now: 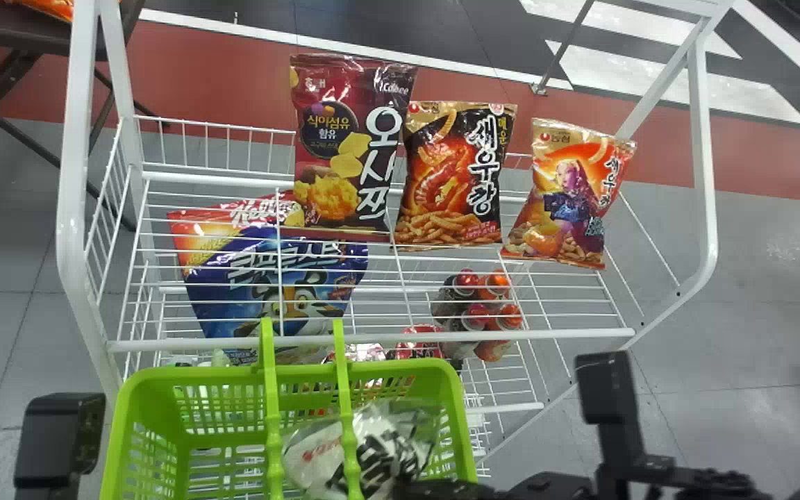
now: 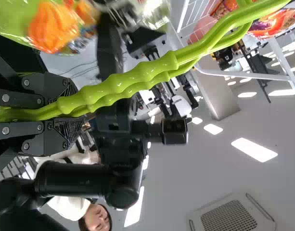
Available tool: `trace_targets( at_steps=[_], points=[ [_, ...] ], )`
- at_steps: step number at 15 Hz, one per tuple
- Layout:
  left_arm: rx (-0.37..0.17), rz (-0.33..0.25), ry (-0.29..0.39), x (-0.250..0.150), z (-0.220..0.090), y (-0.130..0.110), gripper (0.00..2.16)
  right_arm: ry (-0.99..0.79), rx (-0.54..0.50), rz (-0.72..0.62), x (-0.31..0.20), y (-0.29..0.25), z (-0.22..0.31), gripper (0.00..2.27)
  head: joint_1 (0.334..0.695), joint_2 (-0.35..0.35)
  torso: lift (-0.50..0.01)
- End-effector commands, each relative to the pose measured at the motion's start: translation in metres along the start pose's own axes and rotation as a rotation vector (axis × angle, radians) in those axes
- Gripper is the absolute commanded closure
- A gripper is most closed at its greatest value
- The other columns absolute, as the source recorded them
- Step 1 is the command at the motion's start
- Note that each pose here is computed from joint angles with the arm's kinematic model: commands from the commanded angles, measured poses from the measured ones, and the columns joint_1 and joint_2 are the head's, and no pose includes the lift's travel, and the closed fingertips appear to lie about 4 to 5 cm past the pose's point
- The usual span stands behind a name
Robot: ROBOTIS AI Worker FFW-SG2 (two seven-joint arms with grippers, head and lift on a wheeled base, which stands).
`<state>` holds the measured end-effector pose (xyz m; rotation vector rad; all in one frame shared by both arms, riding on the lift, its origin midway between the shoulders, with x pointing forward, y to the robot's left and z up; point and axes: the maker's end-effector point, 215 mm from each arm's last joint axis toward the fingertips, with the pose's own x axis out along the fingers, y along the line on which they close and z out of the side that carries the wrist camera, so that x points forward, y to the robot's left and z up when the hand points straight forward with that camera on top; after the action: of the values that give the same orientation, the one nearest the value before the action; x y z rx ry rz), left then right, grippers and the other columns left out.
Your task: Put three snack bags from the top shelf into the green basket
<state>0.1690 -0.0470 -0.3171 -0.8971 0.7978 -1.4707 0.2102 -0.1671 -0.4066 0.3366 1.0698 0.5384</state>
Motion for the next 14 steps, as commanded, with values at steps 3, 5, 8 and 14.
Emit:
trace_targets(
  at_steps=[3, 5, 8, 14],
  points=[
    [0.001, -0.005, 0.002, 0.002, -0.002, -0.003, 1.63, 0.106, 0.045, -0.021, 0.028, -0.014, -0.037, 1.09, 0.695, -0.350, -0.045],
    [0.001, -0.005, 0.002, 0.002, -0.002, -0.003, 1.63, 0.105, 0.033, -0.073, 0.025, -0.028, -0.036, 0.00, 0.695, -0.350, -0.045],
    [-0.003, -0.007, 0.001, 0.001, -0.003, -0.003, 1.63, 0.089, 0.043, -0.080, 0.017, -0.039, -0.031, 0.04, 0.695, -0.350, -0.045],
    [-0.008, 0.000, 0.015, 0.005, -0.006, 0.000, 1.63, -0.515, -0.195, -0.009, -0.019, -0.021, 0.146, 0.08, 0.695, -0.350, -0.045]
  ],
)
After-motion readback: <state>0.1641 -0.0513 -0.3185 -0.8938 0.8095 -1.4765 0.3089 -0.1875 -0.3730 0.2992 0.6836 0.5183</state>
